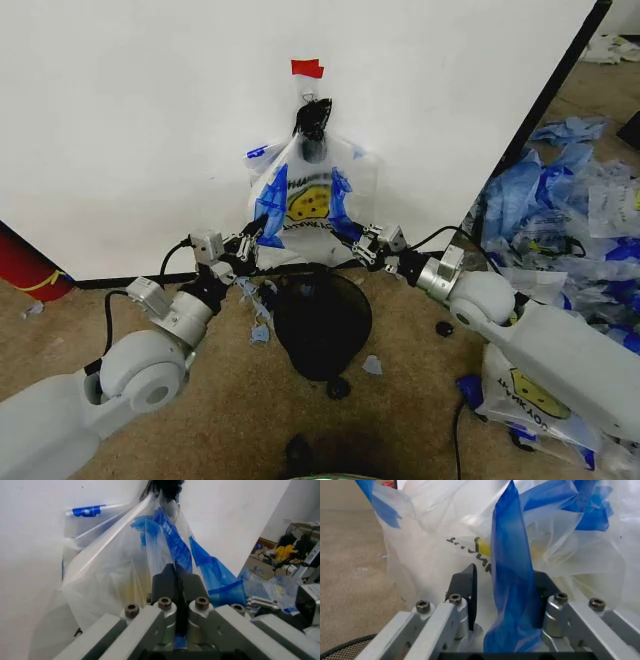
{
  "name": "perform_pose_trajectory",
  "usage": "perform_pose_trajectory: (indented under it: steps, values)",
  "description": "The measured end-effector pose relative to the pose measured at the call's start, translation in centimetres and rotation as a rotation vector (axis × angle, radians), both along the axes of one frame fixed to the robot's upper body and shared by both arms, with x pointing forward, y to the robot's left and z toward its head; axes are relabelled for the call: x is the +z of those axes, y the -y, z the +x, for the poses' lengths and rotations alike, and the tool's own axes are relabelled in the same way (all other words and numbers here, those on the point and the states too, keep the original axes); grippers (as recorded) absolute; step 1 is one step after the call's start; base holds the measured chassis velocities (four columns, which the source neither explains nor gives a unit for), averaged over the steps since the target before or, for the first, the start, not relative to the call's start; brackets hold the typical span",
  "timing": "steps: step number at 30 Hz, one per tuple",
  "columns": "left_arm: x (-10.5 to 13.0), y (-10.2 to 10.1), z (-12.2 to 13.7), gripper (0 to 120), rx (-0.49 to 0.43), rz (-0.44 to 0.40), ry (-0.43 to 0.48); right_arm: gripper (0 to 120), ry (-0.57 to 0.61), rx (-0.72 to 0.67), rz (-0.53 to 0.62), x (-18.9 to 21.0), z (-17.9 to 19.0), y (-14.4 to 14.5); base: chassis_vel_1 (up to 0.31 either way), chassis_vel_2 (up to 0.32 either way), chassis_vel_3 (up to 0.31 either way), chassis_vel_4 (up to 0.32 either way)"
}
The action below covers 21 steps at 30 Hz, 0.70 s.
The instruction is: Pick up the garbage bag from the wall and place it over the trash bin.
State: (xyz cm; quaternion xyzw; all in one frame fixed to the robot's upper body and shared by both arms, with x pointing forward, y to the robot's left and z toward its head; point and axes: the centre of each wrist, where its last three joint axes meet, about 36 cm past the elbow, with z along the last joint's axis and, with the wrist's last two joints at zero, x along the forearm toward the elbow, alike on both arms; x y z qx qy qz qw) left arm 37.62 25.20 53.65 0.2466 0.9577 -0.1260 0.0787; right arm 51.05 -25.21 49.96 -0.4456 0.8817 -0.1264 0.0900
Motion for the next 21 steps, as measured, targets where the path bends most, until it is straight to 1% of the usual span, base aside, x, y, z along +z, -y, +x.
perform_pose_trajectory:
  steps: [5,8,10,12,13,14,21]
  values:
    - [-0.2,0.1,-0.2,0,-0.001,-0.001,-0.002,29,-0.008,0.002,-0.004,-0.1,0.1,-0.4,0.000,0.000,0.000,0.000]
    - [-0.4,-0.1,-0.4,0,0.002,0.001,-0.003,19,-0.016,-0.005,-0.004,-0.2,0.1,-0.5,0.000,0.000,0.000,0.000]
    - [-0.4,-0.2,-0.6,0,0.003,0.003,-0.002,10,-0.022,-0.006,0.001,-0.2,0.1,-0.7,0.000,0.000,0.000,0.000]
    - [-0.3,-0.3,-0.7,0,0.004,0.004,0.000,3,-0.025,-0.008,0.007,-0.2,0.0,-0.9,0.000,0.000,0.000,0.000]
    - [-0.3,-0.3,-0.7,0,0.004,0.004,0.000,3,-0.025,-0.008,0.007,-0.2,0.0,-0.9,0.000,0.000,0.000,0.000]
    - [-0.3,-0.3,-0.7,0,0.005,0.004,0.002,0,-0.026,-0.008,0.012,-0.2,-0.1,-1.0,0.000,0.000,0.000,0.000]
    - [-0.1,-0.3,-0.9,0,0.002,0.002,0.005,0,-0.045,-0.012,0.034,-0.4,-1.5,-1.3,0.000,0.000,0.000,0.000]
